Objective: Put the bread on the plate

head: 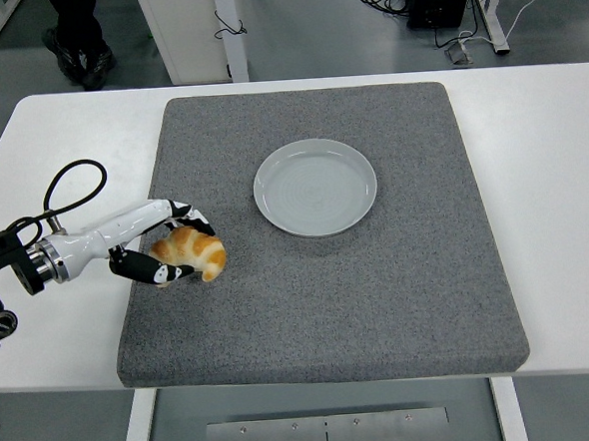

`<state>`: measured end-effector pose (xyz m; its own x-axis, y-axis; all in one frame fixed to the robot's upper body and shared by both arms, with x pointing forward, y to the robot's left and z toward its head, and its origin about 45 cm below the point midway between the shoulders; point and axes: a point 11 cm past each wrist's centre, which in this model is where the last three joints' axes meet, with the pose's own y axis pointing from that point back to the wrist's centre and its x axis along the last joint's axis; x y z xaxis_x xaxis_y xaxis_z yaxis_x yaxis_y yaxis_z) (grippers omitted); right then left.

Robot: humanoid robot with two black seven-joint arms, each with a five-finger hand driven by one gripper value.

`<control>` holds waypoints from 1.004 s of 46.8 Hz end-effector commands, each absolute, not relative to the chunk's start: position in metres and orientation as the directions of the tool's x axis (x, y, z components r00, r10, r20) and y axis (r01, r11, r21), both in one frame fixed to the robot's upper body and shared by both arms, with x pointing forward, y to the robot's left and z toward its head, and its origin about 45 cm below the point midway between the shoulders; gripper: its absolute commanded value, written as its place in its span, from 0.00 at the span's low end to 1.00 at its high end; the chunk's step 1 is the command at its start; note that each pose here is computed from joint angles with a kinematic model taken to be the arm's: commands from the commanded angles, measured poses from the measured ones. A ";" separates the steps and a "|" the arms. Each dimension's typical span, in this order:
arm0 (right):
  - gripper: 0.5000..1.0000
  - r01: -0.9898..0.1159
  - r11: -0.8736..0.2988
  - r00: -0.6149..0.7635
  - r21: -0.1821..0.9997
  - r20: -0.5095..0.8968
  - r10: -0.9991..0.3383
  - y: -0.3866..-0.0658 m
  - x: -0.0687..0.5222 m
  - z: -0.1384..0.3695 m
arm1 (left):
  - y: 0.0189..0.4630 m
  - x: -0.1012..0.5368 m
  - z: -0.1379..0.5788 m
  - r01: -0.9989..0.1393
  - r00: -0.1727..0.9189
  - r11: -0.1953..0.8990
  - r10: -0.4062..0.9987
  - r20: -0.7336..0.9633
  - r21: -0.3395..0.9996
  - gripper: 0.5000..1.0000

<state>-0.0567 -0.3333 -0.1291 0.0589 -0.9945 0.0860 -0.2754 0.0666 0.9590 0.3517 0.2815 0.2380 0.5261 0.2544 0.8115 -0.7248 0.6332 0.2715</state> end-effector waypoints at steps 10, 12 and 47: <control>1.00 -0.276 0.067 0.059 0.959 0.086 -0.995 -0.333 -0.057 -0.129 | 0.291 0.384 0.298 -0.757 0.449 0.617 0.252 0.857 0.215 0.00; 1.00 -0.276 0.067 0.059 0.959 0.086 -0.995 -0.333 -0.057 -0.129 | 0.293 0.389 0.306 -0.762 0.436 0.613 0.247 0.865 0.210 0.00; 1.00 -0.275 0.066 0.060 0.959 0.086 -0.994 -0.333 -0.057 -0.129 | 0.271 0.444 0.354 -0.777 0.352 0.610 0.218 0.910 0.154 0.00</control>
